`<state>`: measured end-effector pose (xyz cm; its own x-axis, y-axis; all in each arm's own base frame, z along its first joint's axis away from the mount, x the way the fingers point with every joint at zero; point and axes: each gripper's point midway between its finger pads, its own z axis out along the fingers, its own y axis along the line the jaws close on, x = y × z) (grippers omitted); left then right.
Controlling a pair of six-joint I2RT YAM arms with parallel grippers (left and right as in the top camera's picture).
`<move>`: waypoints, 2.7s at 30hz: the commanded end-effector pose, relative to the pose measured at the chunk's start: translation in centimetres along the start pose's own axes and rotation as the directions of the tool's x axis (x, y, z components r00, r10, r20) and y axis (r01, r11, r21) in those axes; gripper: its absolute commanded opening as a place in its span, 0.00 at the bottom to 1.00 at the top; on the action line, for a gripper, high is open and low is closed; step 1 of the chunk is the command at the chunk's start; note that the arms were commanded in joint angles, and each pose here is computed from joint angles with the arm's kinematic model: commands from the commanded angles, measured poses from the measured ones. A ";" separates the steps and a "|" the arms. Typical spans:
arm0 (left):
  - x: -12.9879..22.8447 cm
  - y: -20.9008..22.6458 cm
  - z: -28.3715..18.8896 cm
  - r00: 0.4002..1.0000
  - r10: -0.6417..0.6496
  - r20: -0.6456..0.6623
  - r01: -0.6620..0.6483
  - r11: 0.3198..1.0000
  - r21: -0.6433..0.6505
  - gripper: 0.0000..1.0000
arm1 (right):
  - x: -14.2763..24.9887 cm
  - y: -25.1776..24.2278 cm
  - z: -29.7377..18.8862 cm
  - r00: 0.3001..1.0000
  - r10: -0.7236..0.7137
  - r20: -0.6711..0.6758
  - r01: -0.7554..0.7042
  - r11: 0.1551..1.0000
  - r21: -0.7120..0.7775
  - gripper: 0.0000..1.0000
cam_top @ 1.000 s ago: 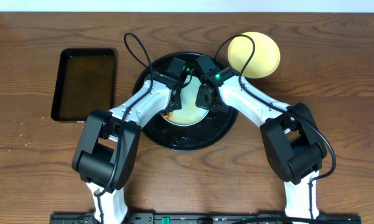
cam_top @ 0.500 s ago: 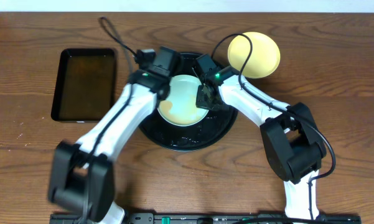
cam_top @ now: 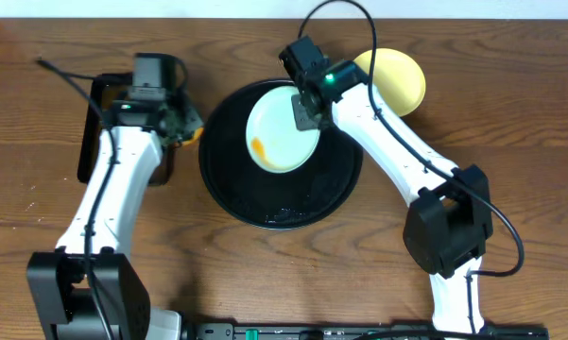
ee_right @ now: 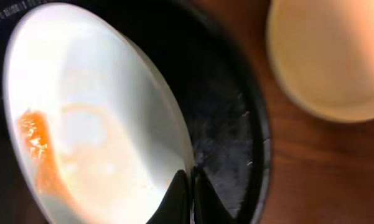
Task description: Clean dirty plates on tray and stack at the side
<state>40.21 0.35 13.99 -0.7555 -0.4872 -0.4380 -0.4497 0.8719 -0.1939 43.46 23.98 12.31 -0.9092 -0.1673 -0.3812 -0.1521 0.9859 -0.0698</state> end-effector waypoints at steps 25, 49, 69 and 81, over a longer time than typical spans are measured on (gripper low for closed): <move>-1.2 4.6 0.2 0.987 -0.147 -0.067 0.150 0.988 0.037 0.08 | 2.0 -2.1 -1.4 0.963 0.243 -0.120 -0.239 0.970 0.042 0.66; -1.3 4.6 0.2 0.987 -0.147 -0.066 0.150 0.988 0.037 0.08 | 9.2 -3.0 11.5 0.901 0.328 -0.286 -0.341 0.940 0.002 0.40; -1.3 4.6 0.2 0.987 -0.147 -0.066 0.149 0.988 0.037 0.09 | 0.5 -5.6 4.1 0.985 0.170 0.041 -0.172 0.983 0.065 0.01; -1.3 4.6 0.2 0.987 -0.146 -0.062 0.149 0.988 0.038 0.09 | -3.7 -4.9 -7.5 0.915 -0.290 0.282 0.157 0.898 0.412 0.01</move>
<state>39.30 4.93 13.72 -0.7060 -0.6151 -0.3510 -0.5392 0.7882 -0.2968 44.94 20.06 19.44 -0.7279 -0.3060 -0.6136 -0.1271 0.9396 -0.3178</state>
